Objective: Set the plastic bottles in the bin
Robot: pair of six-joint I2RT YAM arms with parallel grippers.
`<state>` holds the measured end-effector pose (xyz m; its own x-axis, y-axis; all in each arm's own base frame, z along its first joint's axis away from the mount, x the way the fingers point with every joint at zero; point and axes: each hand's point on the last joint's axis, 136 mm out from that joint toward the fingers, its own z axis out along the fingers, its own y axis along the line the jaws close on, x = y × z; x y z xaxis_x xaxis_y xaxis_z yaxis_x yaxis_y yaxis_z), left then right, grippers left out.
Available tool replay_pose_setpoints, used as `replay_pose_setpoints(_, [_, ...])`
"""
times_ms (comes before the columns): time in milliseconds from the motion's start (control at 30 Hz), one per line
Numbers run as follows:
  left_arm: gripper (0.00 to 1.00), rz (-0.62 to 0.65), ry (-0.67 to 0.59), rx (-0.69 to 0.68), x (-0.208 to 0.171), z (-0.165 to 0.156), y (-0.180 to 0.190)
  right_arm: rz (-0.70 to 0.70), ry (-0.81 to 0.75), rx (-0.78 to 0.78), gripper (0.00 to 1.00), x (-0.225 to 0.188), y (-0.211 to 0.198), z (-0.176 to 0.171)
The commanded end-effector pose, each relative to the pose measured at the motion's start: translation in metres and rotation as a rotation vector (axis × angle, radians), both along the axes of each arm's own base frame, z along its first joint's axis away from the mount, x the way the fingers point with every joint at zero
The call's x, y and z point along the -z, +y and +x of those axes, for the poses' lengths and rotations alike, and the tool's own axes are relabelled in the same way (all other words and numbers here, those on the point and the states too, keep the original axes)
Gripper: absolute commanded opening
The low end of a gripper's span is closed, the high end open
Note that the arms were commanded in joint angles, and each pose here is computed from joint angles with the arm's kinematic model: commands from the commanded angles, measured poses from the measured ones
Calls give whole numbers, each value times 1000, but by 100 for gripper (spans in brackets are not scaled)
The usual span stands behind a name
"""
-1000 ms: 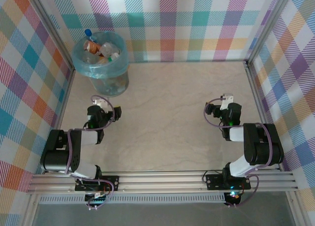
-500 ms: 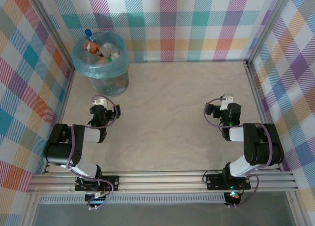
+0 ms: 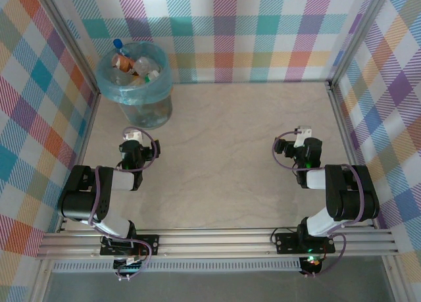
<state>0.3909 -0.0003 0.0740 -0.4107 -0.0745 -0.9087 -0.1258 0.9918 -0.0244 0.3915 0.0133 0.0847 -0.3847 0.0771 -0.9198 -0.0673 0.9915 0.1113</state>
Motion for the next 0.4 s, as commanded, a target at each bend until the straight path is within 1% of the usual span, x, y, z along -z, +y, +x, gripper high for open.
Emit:
replay_pose_setpoints(0, [100,0,-17,1,-6,6,-3,3,-26,-1,100,-8,1,4])
replay_pose_setpoints(367, [100,2,-22,-2,-7,6,-2,2,-27,-1,100,-8,1,4])
